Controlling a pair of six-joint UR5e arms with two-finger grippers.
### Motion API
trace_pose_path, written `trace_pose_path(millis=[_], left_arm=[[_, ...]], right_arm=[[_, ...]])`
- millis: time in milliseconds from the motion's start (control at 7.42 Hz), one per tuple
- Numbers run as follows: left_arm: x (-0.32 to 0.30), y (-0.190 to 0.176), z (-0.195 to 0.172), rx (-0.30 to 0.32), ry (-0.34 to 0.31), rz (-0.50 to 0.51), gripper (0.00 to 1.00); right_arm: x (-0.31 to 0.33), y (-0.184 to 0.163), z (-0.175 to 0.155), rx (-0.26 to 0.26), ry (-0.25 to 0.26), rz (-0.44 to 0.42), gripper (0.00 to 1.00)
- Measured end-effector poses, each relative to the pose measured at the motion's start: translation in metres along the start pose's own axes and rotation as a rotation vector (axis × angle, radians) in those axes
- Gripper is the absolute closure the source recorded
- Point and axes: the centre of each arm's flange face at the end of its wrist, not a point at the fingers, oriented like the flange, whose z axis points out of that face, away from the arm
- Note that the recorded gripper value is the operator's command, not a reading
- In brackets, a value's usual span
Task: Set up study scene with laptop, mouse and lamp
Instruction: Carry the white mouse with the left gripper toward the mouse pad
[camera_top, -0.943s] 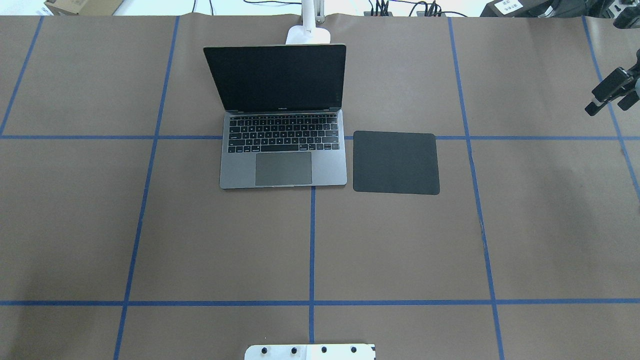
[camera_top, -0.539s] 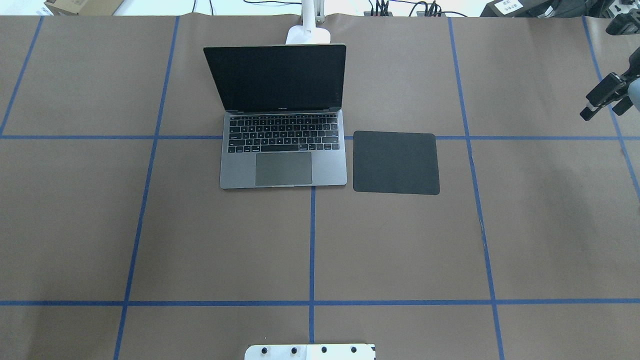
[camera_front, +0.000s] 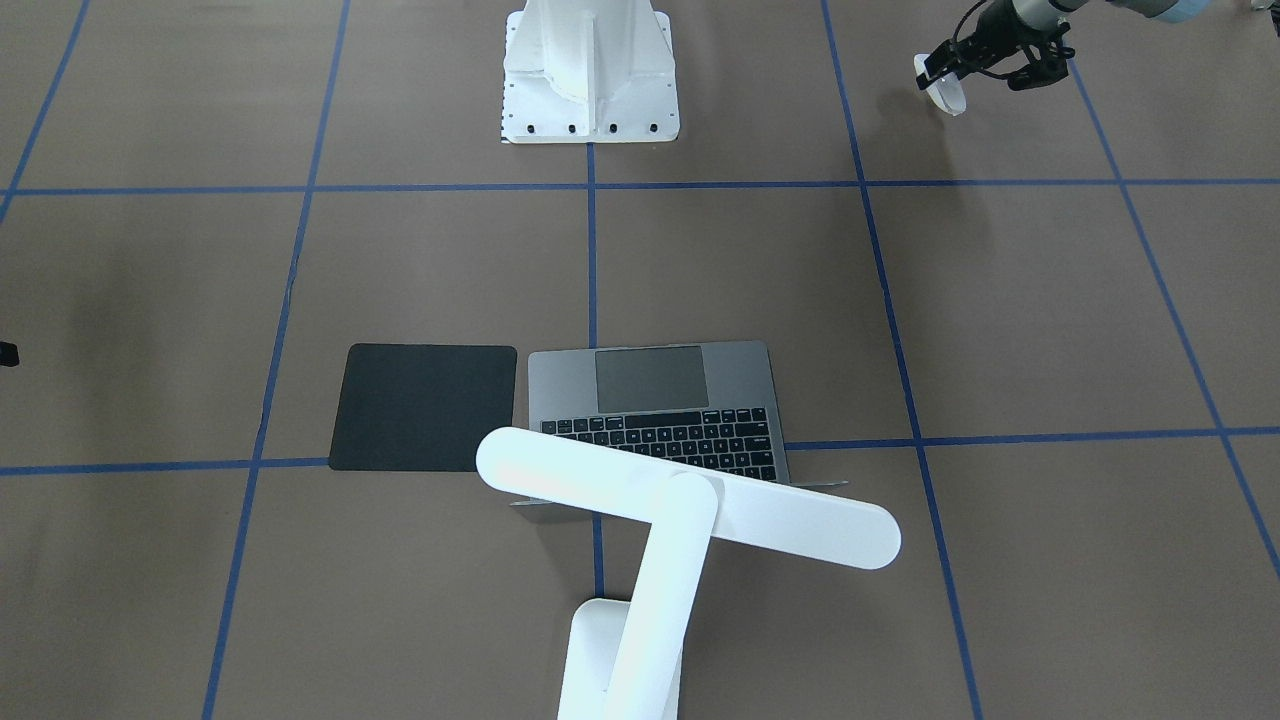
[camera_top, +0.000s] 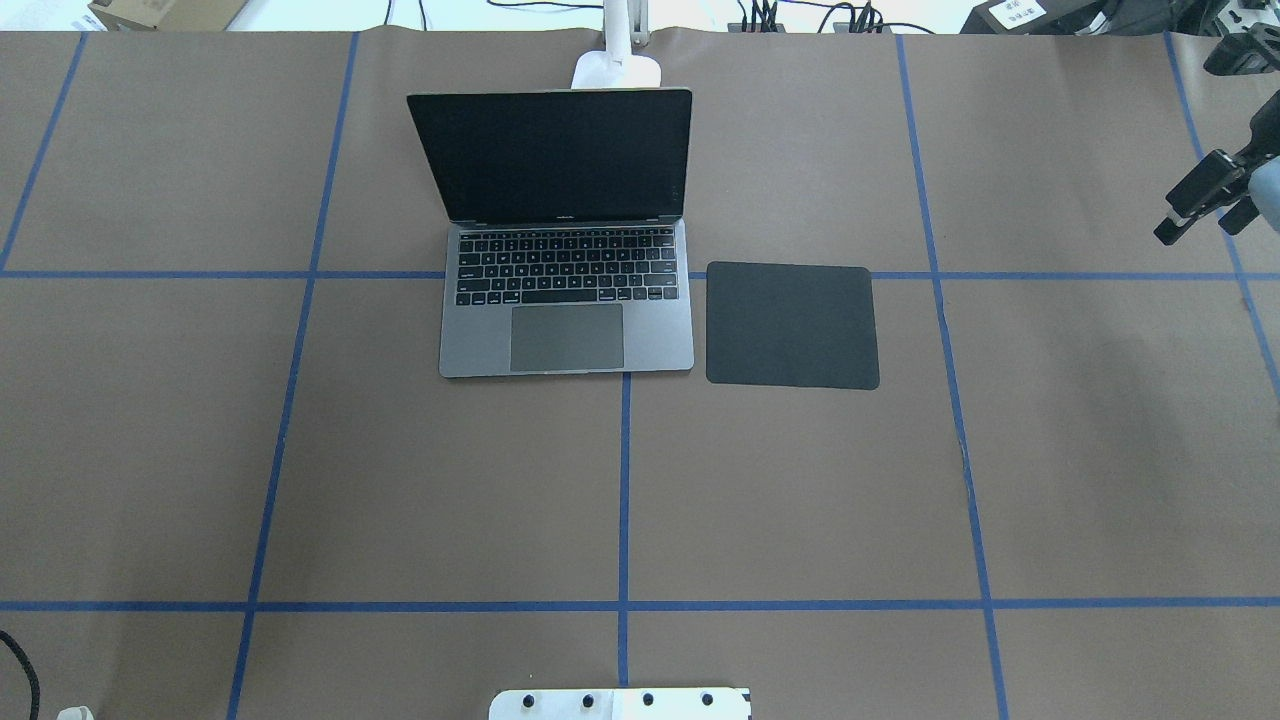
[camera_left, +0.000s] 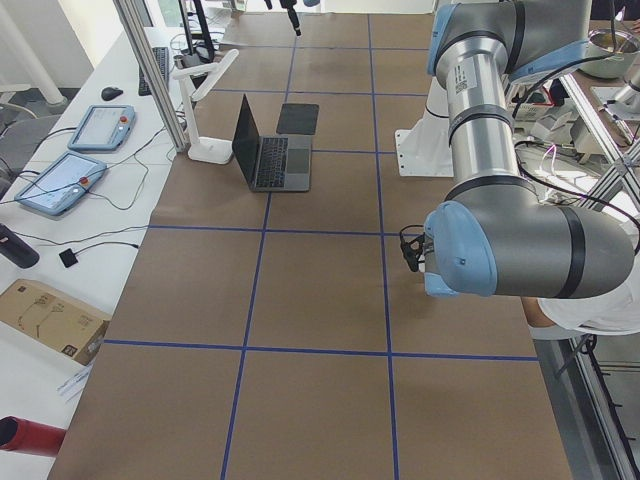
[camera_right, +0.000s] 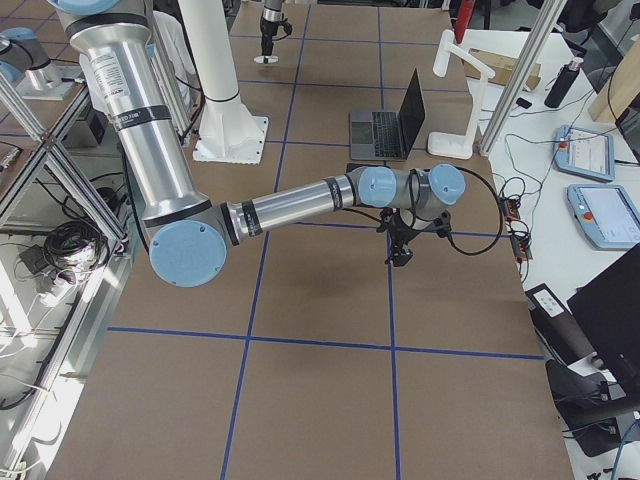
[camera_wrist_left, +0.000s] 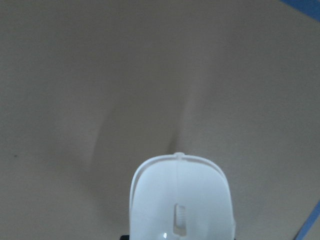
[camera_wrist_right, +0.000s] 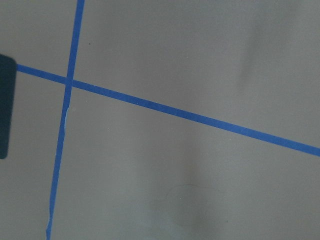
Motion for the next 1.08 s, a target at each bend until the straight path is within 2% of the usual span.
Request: trace_pose_path(millis=[539,1078], left_arm=[[0.117,-0.053,0.009,0.008,0.044,-0.042,0.82],[0.243,-0.071,0.019,0.052,0.028,0.041,0.82]], right_arm=[[0.000,-0.002,0.008,-0.015,-0.003,0.003,0.01],[-0.001,-0.008,0.009,-0.018,-0.003,0.002,0.01]])
